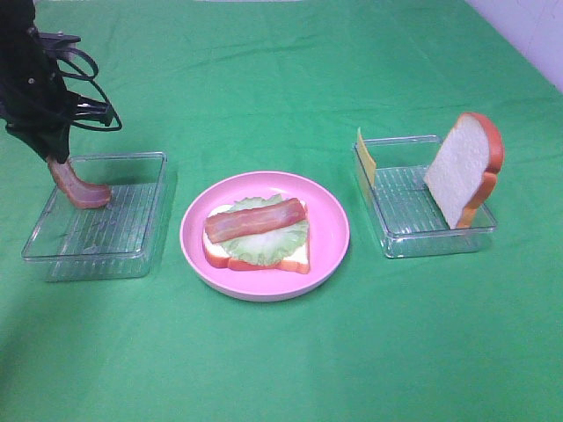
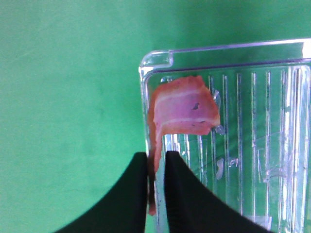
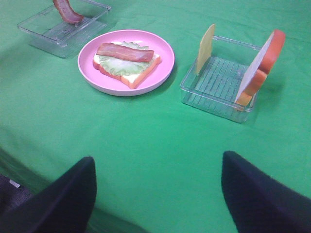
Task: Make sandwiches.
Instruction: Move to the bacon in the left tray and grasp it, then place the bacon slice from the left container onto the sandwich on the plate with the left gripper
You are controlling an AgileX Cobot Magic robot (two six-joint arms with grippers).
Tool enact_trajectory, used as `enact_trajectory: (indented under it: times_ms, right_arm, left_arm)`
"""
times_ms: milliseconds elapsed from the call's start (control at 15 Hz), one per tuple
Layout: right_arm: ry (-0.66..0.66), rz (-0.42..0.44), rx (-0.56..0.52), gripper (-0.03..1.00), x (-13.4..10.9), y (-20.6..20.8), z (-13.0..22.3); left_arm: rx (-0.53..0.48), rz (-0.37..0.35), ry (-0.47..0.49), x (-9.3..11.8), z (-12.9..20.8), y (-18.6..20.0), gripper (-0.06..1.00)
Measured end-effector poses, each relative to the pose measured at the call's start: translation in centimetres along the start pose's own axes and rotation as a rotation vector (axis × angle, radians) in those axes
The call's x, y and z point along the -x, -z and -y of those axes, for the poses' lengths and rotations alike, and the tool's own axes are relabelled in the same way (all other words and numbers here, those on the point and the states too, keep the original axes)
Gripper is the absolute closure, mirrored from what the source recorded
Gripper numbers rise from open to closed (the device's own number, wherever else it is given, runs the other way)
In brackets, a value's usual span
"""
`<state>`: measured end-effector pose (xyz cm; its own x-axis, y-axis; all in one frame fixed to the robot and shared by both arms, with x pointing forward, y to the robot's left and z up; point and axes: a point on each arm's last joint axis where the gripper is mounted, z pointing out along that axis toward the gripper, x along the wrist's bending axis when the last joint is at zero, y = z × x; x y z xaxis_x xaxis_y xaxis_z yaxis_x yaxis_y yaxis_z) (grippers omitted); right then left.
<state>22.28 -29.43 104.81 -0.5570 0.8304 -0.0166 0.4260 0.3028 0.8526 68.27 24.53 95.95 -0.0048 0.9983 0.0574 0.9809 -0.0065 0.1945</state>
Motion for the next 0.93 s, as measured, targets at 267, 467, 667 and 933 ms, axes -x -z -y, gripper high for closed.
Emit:
enact_trajectory:
  times_ms: [267,467,667,933]
  right_arm:
    - [0.0,0.0,0.0,0.28,0.0,0.0,0.0]
    - [0.0,0.0,0.0,0.28,0.0,0.0,0.0]
    - [0.0,0.0,0.0,0.28,0.0,0.0,0.0]
    - [0.0,0.0,0.0,0.28,0.0,0.0,0.0]
  left_arm:
    - [-0.001,0.002,0.001,0.0,0.0,0.0,0.94]
    - [0.068,0.086,0.04,0.6,-0.6,2.4,0.94]
    - [0.179,0.267,0.082,1.7,-1.7,7.0,0.94]
    - [0.223,0.55,0.082,4.4,-1.8,9.4,0.94]
